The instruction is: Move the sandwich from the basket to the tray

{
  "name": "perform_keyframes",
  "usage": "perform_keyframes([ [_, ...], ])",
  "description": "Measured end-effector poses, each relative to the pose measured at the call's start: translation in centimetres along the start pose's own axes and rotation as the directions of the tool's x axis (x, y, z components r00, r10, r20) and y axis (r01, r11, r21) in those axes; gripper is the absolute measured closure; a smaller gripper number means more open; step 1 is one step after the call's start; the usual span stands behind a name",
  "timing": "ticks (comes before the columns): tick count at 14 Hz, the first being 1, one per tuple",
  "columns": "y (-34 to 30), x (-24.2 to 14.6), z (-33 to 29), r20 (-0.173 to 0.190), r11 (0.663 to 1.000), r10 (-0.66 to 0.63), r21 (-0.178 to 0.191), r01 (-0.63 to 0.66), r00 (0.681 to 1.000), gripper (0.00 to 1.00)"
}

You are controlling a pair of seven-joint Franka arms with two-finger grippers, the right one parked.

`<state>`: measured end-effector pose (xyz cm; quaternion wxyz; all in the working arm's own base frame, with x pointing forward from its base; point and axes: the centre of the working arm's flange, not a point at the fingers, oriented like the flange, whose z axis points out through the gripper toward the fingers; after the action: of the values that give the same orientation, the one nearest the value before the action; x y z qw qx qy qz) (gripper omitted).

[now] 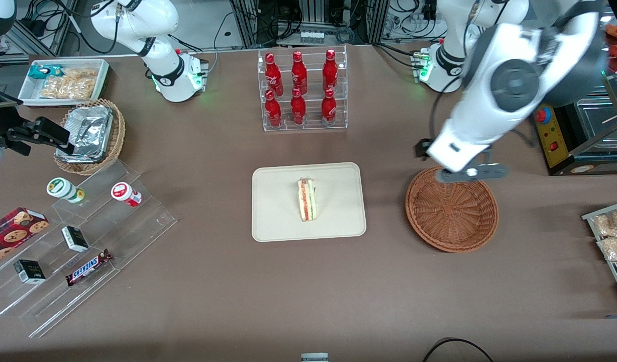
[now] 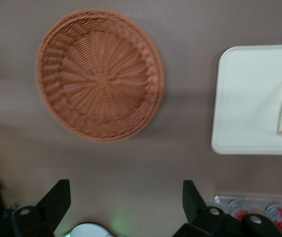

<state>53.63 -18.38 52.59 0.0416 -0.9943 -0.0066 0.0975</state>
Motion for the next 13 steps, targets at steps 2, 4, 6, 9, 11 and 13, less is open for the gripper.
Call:
perform_keyframes([
  [2,-3.6,-0.5,-1.2,0.015,1.000,0.014,-0.010,-0.014,1.000,0.00],
  [4,-7.5,-1.0,-2.3,0.030,0.999,0.039,-0.024,-0.038,0.999,0.00],
  [6,-9.9,-1.6,-3.1,0.033,0.998,0.046,-0.034,-0.045,0.998,0.00],
  [9,-10.9,-2.1,-4.1,0.015,0.999,0.040,-0.037,-0.040,0.999,0.00],
  [11,-11.3,-2.3,-5.2,-0.011,0.998,0.054,-0.040,-0.054,0.998,0.00],
  [13,-12.4,-2.3,-6.2,-0.035,0.996,0.081,-0.043,-0.083,0.996,0.00],
])
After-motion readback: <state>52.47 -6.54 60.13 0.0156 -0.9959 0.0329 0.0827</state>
